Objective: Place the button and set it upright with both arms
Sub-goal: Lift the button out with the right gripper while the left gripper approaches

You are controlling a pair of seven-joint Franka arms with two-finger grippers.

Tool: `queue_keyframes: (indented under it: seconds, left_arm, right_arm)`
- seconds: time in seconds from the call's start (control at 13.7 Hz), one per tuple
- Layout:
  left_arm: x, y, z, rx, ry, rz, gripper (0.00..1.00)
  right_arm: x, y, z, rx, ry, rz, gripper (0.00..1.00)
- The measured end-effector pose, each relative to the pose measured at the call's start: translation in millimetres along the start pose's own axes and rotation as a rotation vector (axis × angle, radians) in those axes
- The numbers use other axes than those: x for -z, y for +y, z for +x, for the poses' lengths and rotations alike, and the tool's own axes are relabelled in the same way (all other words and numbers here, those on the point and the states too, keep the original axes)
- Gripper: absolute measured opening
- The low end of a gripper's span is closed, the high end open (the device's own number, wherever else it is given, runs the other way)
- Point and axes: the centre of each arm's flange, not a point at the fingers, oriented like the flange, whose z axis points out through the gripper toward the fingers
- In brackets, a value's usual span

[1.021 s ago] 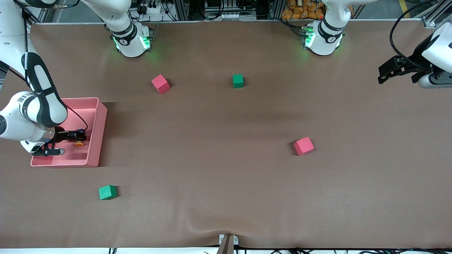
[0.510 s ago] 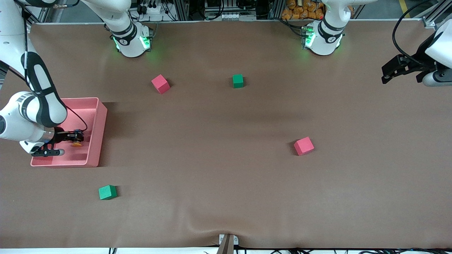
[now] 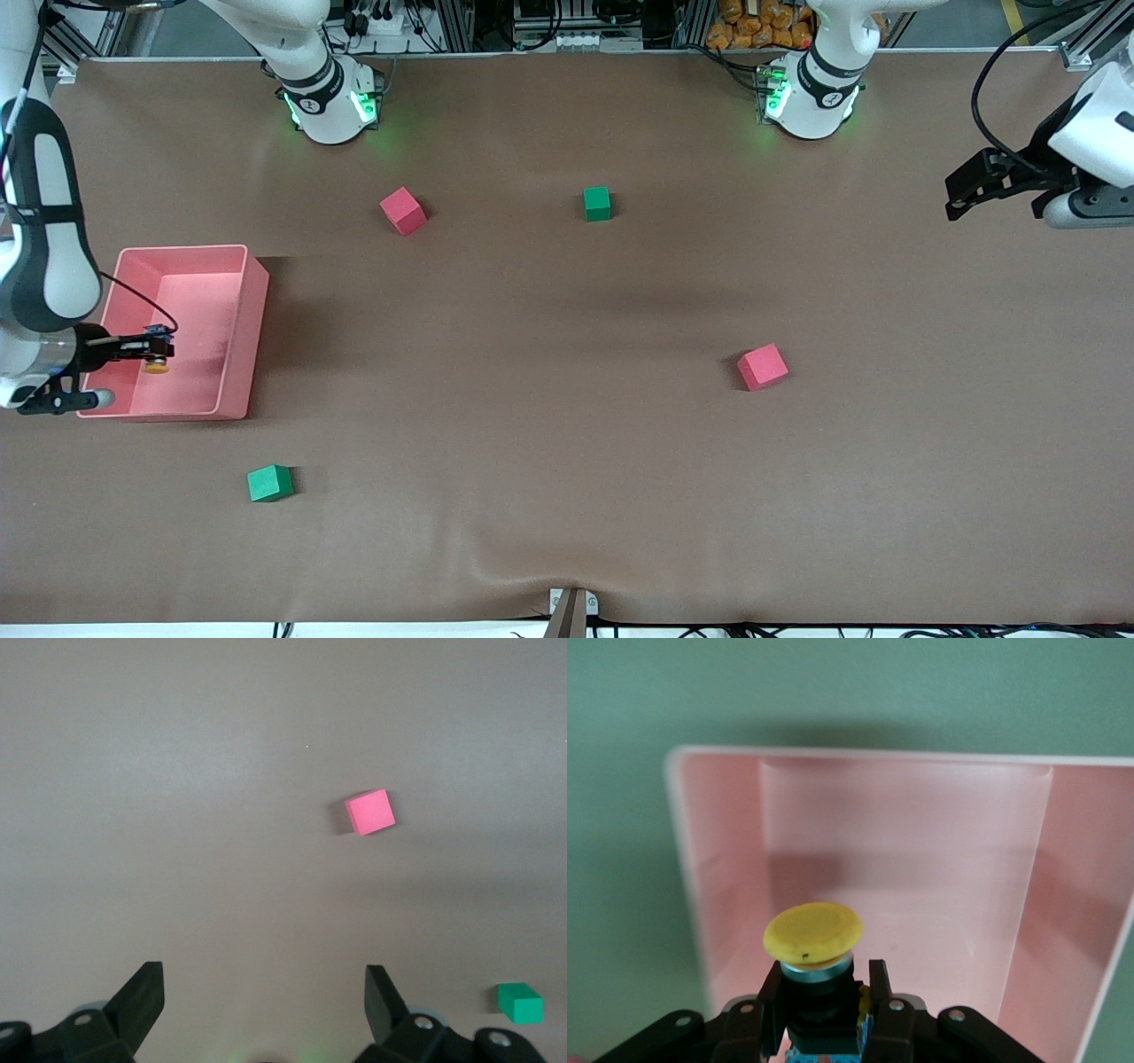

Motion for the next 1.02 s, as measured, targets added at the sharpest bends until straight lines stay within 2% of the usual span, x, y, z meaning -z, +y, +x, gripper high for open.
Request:
queue_keyframes:
  seconds: [0.15,0.36,0.58,0.73,0.88,1.02]
  left_arm:
    - [-7.0,4.5,5.6,0.0,-0.002,-0.003,1.0]
    - [-21.3,13.9,15.2,-0.016,-0.014,-0.006,1.0]
    - [-36.1,19.8,23.1,-0.022,-0.036,-0.007,1.0]
    - [-35.2,17.3,23.4,-0.017,-0.033,-0.008,1.0]
    - [-36.5,12.6,24.0,-0.009,-0.038,-0.007,1.0]
    - [-43.1,12.2,25.7,-0.009,-0.051,-0.006,1.0]
  right_arm:
    - [29.5,-38.7,12.2,-0.014,0.011,-0.016,0.4]
    - [56.7,-127.4,29.2,-0.064,0.026,-0.027,0.4]
    - [54.2,-240.6,40.8,-0.159,0.051,0.045,0.4]
    - [40.0,-319.6,49.4,-0.174,0.099,0.055,0.4]
    - [6.1,-409.3,52.2,-0.133,0.15,0.059,0.4]
    - [-40.2,-491.0,44.1,-0.08,0.176,0.059,0.4]
